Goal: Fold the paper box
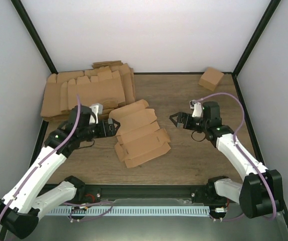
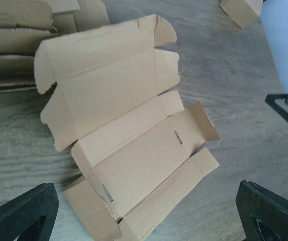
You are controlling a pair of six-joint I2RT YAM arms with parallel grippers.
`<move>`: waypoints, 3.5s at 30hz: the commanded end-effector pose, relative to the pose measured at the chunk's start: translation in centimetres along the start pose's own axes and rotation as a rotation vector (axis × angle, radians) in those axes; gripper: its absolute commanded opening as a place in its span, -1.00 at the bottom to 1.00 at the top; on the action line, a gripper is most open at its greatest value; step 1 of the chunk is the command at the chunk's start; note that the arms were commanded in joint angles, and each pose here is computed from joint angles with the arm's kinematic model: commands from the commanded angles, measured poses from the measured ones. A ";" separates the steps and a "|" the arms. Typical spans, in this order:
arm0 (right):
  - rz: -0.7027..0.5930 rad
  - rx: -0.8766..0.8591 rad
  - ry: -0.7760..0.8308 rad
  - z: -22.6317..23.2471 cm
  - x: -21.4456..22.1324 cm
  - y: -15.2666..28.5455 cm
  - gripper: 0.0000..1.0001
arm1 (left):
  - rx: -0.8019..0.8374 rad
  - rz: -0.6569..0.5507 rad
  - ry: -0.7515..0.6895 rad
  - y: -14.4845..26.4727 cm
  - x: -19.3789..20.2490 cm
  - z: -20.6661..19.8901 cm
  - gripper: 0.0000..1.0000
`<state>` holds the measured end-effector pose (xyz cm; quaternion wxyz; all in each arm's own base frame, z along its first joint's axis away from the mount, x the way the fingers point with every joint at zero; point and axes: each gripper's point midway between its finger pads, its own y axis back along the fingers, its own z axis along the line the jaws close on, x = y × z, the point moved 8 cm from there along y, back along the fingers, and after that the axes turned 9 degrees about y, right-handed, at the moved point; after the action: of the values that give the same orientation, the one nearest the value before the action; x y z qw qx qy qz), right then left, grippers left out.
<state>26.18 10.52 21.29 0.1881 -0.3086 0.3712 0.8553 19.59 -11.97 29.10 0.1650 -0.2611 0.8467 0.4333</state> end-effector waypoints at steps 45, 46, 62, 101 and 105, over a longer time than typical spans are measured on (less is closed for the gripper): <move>0.297 0.277 0.251 0.4 5.2 -9.2 0.69 | 0.043 0.156 0.219 -7.5 8.7 6.7 0.76; 0.297 0.291 0.249 0.3 5.3 -9.3 0.67 | 0.028 0.159 0.223 -7.6 8.9 6.8 0.76; 0.293 0.491 0.333 0.6 6.3 -10.4 -0.26 | -0.151 0.184 0.203 -7.9 9.6 6.4 0.81; 0.132 0.298 0.245 4.0 4.9 -5.8 -0.98 | -0.431 0.157 0.145 -9.4 11.1 6.1 0.83; 0.130 0.302 0.249 4.0 4.8 -5.6 -0.98 | -0.474 0.116 0.156 -9.1 10.8 7.3 0.69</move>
<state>24.02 17.38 16.14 0.1159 -0.3459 0.5442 0.7555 16.09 -14.88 13.37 0.0007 -0.2416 0.7689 0.5919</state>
